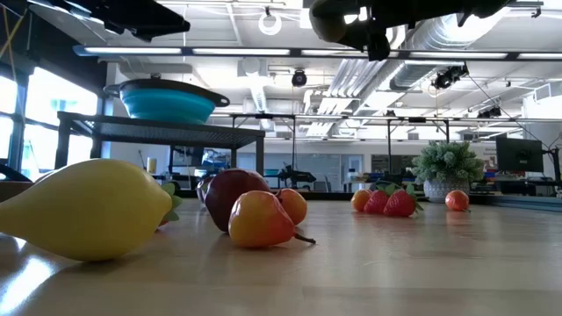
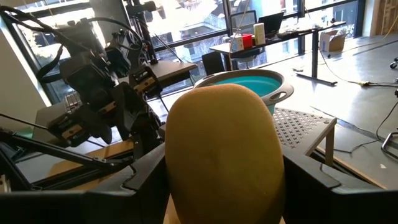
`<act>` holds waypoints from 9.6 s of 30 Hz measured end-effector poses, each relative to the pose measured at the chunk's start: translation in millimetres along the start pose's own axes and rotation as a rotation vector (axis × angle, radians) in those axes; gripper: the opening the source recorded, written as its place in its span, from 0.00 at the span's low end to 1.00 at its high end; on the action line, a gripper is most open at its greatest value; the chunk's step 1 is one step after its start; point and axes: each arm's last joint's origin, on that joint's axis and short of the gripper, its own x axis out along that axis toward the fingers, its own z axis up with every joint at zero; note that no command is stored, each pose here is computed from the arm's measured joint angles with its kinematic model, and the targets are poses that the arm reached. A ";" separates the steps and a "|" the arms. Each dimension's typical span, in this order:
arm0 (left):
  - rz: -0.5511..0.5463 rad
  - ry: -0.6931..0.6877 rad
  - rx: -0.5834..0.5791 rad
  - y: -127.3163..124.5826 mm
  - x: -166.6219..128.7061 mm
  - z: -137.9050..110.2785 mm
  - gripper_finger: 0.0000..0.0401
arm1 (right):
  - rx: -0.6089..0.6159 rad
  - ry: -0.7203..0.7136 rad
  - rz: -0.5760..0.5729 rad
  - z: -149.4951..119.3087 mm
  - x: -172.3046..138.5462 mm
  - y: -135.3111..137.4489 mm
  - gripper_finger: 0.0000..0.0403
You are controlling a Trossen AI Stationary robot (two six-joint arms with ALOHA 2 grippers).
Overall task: Pick & Place Fruit
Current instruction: Put the right brown kiwi into the blue strainer bowl on the shelf
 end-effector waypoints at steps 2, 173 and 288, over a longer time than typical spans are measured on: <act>0.001 -0.003 -0.005 0.1 -0.1 0.4 0.32 | 0.000 0.000 0.000 0.0 0.0 0.0 0.56; 0.044 -0.200 -0.422 -8.8 149.5 39.5 0.64 | -0.002 0.017 0.337 -25.7 49.1 43.3 0.54; 0.049 -0.215 -0.388 -7.8 148.8 42.3 0.44 | -0.149 0.064 0.233 8.2 7.8 37.1 0.91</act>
